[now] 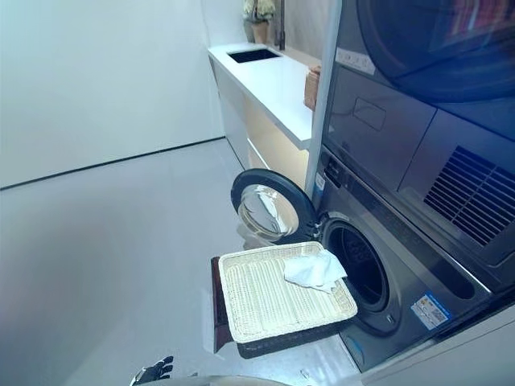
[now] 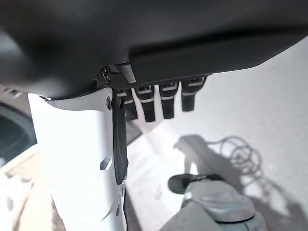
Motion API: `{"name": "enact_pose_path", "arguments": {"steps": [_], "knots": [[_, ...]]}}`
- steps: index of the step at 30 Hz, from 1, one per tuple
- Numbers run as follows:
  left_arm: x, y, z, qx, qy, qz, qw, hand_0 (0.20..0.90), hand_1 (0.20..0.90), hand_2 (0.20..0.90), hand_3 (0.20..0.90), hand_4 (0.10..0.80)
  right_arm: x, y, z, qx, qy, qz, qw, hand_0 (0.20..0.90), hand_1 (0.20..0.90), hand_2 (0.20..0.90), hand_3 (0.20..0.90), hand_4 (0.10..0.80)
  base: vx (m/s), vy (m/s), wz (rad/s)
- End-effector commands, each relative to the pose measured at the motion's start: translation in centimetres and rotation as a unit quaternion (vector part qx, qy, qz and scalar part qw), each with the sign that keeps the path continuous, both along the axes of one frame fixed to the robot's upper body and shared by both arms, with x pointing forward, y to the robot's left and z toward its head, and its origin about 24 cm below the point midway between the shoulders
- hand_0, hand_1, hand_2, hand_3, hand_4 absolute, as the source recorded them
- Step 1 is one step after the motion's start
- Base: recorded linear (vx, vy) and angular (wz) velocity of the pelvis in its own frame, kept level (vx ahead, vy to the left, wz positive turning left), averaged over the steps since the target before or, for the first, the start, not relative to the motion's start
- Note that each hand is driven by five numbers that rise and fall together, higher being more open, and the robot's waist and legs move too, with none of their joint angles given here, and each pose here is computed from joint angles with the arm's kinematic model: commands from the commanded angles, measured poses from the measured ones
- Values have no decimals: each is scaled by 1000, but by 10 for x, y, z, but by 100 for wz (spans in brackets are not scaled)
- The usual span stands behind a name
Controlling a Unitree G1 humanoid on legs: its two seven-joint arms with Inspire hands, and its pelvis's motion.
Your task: Pick up the clothes and place them into the washing machine
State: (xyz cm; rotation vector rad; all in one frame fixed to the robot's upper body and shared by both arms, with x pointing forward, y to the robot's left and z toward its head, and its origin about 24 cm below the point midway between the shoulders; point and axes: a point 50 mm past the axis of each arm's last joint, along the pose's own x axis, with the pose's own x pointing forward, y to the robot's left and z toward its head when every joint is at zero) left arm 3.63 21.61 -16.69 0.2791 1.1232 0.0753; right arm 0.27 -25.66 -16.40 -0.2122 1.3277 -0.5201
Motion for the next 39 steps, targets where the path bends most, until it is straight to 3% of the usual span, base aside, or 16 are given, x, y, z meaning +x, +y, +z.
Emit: {"name": "enact_pose_path", "arguments": {"steps": [1, 10, 16, 22, 32, 39], "knots": [[25, 22, 8, 24, -45, 20, 998, 900, 900, 900, 900, 800, 31, 9, 0, 16, -59, 15, 998, 900, 900, 900, 900, 800, 118, 87, 22], [55, 30, 17, 43, -89, 24, 995, 900, 900, 900, 900, 800, 43, 15, -1, 30, -74, 28, 996, 900, 900, 900, 900, 800, 286, -106, 19], [62, 11, 14, 20, -100, 23, 995, 900, 900, 900, 900, 800, 54, 13, 2, 27, -91, 48, 994, 900, 900, 900, 900, 800, 237, -210, 52], [66, 5, 14, 13, -107, 20, 994, 900, 900, 900, 900, 800, 75, 11, 6, 23, -117, 73, 990, 900, 900, 900, 900, 800, 125, -136, 34], [61, 2, 12, 1, -97, 28, 995, 900, 900, 900, 900, 800, 89, 16, 7, 28, -120, 97, 988, 900, 900, 900, 900, 800, 155, -133, -3], [69, 5, 13, 24, -97, 16, 995, 900, 900, 900, 900, 800, 105, 17, 11, 13, -146, 79, 986, 900, 900, 900, 900, 800, 313, 144, -15]]}}
